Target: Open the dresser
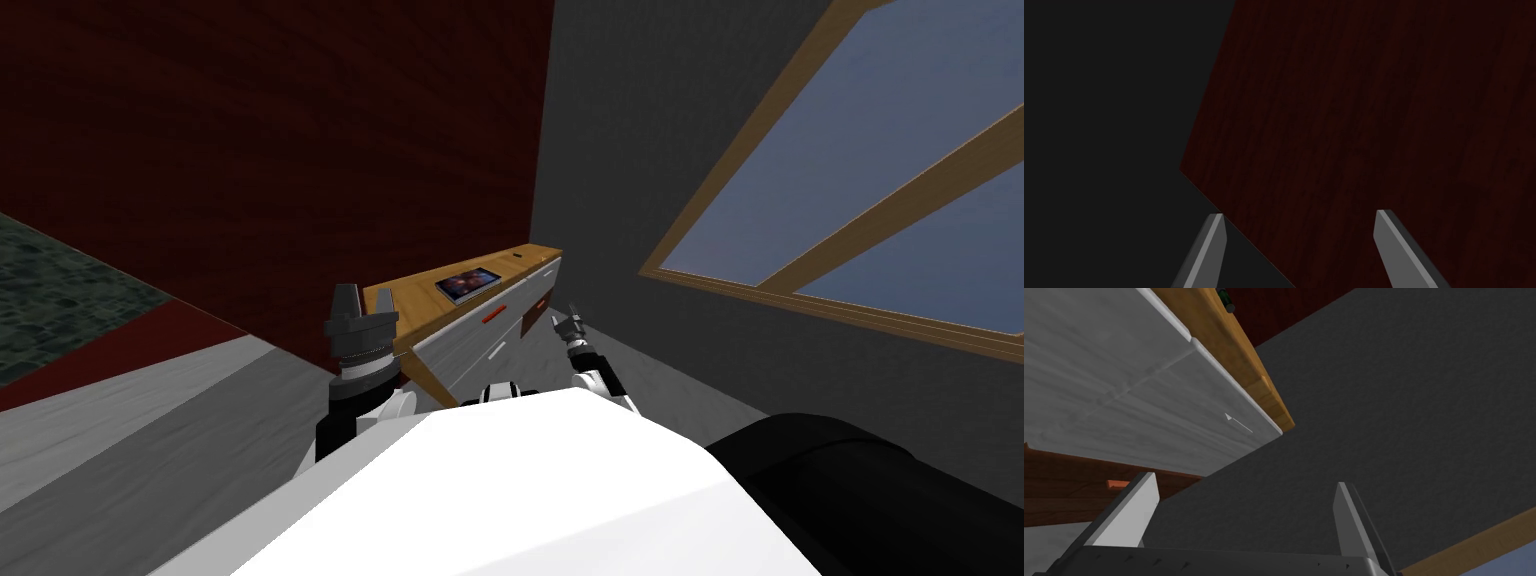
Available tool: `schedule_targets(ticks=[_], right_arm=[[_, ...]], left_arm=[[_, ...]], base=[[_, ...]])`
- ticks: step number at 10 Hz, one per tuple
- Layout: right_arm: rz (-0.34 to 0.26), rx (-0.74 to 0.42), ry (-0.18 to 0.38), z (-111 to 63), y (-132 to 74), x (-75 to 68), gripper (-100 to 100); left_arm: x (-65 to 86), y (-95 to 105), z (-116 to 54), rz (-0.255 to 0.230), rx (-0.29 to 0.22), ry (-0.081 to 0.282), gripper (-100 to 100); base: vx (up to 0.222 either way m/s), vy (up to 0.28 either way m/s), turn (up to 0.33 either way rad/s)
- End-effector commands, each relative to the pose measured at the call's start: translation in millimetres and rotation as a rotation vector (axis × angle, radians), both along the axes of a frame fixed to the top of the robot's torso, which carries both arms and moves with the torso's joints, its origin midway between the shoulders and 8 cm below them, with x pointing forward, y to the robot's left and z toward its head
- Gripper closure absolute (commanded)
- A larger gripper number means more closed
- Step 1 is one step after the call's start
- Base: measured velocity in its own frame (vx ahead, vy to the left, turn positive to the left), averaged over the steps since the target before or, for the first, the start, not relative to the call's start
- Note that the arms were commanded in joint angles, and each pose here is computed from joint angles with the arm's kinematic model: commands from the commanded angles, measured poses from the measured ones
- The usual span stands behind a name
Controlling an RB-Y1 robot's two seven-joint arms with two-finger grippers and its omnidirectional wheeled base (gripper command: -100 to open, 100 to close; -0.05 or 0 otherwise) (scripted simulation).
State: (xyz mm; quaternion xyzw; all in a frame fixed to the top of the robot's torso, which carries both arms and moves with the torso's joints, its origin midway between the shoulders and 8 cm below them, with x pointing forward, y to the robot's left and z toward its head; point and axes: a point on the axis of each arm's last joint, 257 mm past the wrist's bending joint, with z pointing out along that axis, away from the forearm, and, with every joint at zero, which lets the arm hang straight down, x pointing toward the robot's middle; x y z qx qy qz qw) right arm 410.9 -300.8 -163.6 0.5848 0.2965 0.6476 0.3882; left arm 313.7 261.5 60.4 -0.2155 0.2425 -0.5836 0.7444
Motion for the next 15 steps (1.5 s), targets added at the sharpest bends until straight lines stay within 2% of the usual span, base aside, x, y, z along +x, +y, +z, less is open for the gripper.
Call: schedule_targets(ticks=[1,2,3,4,12,15], right_arm=[[0.015,0.113,0.112,-42.5,-5,-2.0,-100],[0.022,0.142,0.132,-48.3,-3,-1.8,-100],[0.026,0.197,0.200,-73.9,-5,-4.3,-100],[0.032,0.230,0.214,-78.0,-3,-4.5,-100],[0.032,0.233,0.214,-77.9,-3,-4.5,-100],[0.023,0.361,0.254,-96.3,-2,-9.3,-100]], left_arm=[[0.0,0.0,0.0,0.000,0.000,0.000,0],[0.0,0.0,0.0,0.000,0.000,0.000,0],[0.0,0.0,0.0,0.000,0.000,0.000,0],[0.0,0.0,0.0,0.000,0.000,0.000,0],[0.0,0.0,0.0,0.000,0.000,0.000,0],[0.0,0.0,0.0,0.000,0.000,0.000,0]], base=[[-0.004,0.045,-0.079],[-0.019,0.018,-0.059],[-0.014,0.021,-0.057],[-0.023,0.025,-0.077],[0.001,-0.001,0.004],[0.010,-0.016,0.062]])
